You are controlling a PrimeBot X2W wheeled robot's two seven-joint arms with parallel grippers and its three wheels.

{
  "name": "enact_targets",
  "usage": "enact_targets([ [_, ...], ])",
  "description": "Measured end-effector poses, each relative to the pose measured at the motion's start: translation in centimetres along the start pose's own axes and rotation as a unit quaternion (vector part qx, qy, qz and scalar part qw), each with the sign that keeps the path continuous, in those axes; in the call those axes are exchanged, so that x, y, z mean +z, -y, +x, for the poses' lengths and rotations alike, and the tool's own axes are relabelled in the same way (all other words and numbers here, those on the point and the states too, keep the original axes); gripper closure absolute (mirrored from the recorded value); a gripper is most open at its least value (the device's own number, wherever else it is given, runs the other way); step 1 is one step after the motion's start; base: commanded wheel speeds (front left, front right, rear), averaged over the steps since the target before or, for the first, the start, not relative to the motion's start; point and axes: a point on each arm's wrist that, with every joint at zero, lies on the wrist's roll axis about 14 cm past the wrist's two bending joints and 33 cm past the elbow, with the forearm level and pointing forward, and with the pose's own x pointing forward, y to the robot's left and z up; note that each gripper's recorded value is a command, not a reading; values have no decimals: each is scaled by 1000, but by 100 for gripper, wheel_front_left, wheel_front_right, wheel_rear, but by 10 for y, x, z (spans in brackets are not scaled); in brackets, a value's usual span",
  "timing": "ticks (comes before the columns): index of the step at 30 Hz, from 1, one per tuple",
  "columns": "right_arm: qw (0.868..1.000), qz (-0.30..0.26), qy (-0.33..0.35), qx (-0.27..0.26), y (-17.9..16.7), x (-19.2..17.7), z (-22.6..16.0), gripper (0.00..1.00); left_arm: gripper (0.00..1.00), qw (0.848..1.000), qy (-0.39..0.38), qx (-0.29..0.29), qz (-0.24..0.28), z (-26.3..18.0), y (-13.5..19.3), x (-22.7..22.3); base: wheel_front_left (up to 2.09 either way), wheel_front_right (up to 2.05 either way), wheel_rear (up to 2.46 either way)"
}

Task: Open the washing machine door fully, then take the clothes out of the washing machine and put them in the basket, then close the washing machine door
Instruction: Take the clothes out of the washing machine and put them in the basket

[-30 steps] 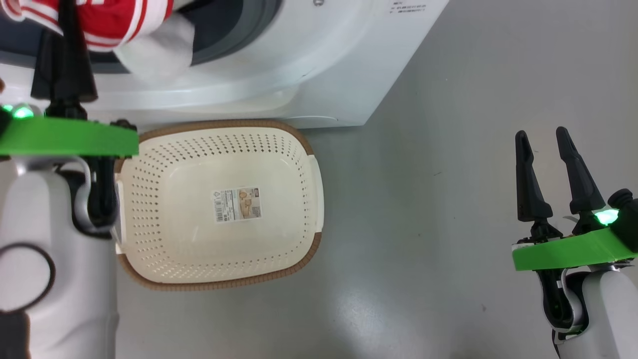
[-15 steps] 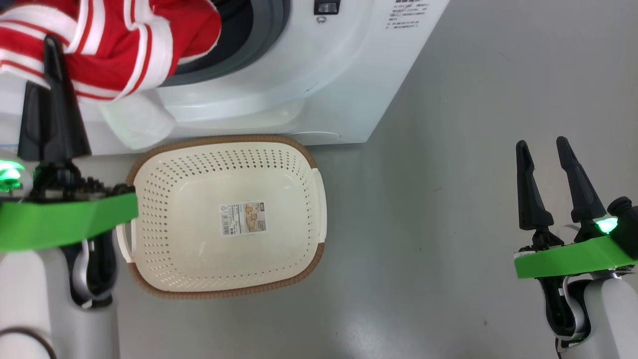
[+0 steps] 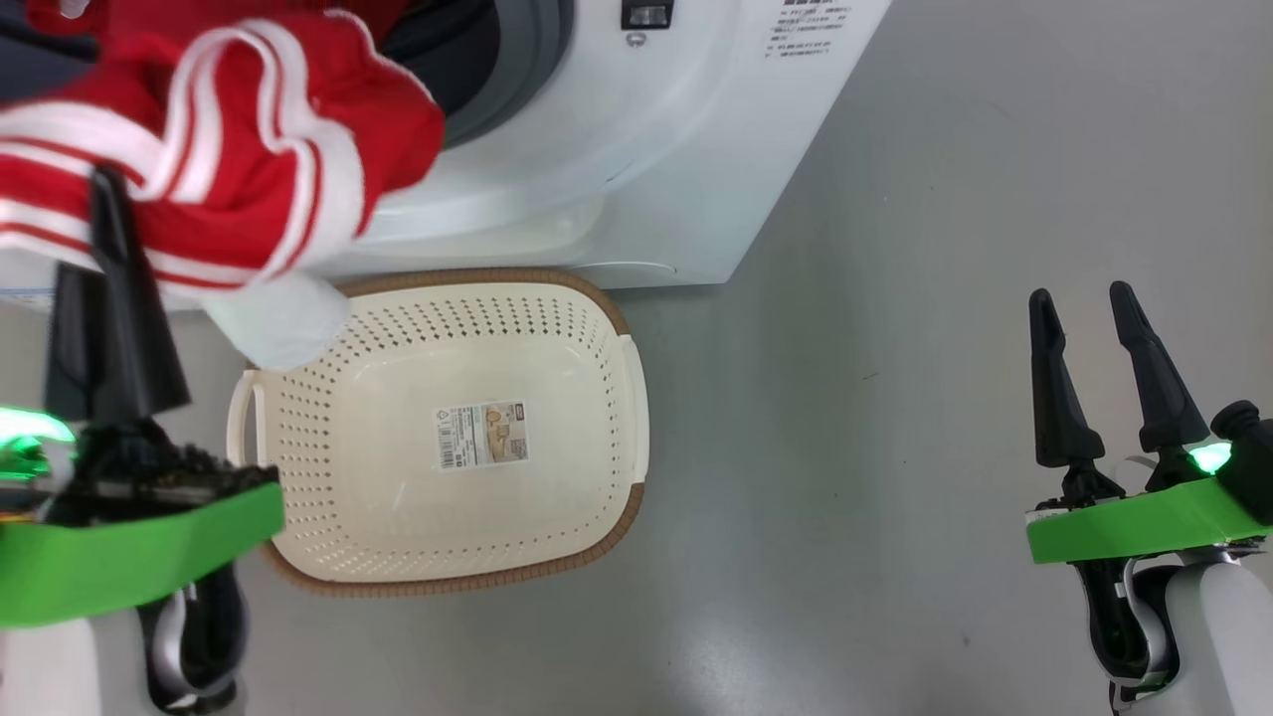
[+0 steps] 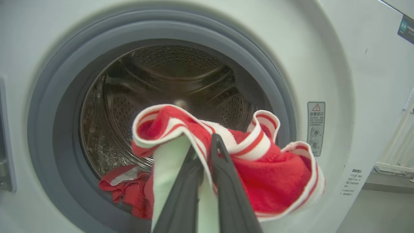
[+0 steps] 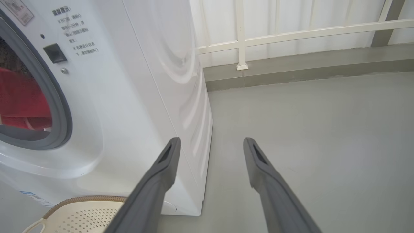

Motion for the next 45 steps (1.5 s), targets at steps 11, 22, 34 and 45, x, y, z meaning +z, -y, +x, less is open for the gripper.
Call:
enact_targets([
  [11, 1000, -3, -17, -7, 6, -16, 4, 0, 100, 987, -150, 45, -47, -38, -19, -102, 0, 0, 0],
  [22, 999, -5, -27, -17, 15, -30, 17, 0, 100, 954, -292, 50, -36, -71, -23, -201, 0, 0, 0],
  [34, 999, -6, -42, -26, 23, -52, 32, 0, 100, 926, -375, 37, -2, -70, -29, -271, 0, 0, 0],
  [45, 998, -8, -48, -32, 28, -60, 38, 0, 16, 914, -404, 40, 3, -63, -34, -300, 0, 0, 0],
])
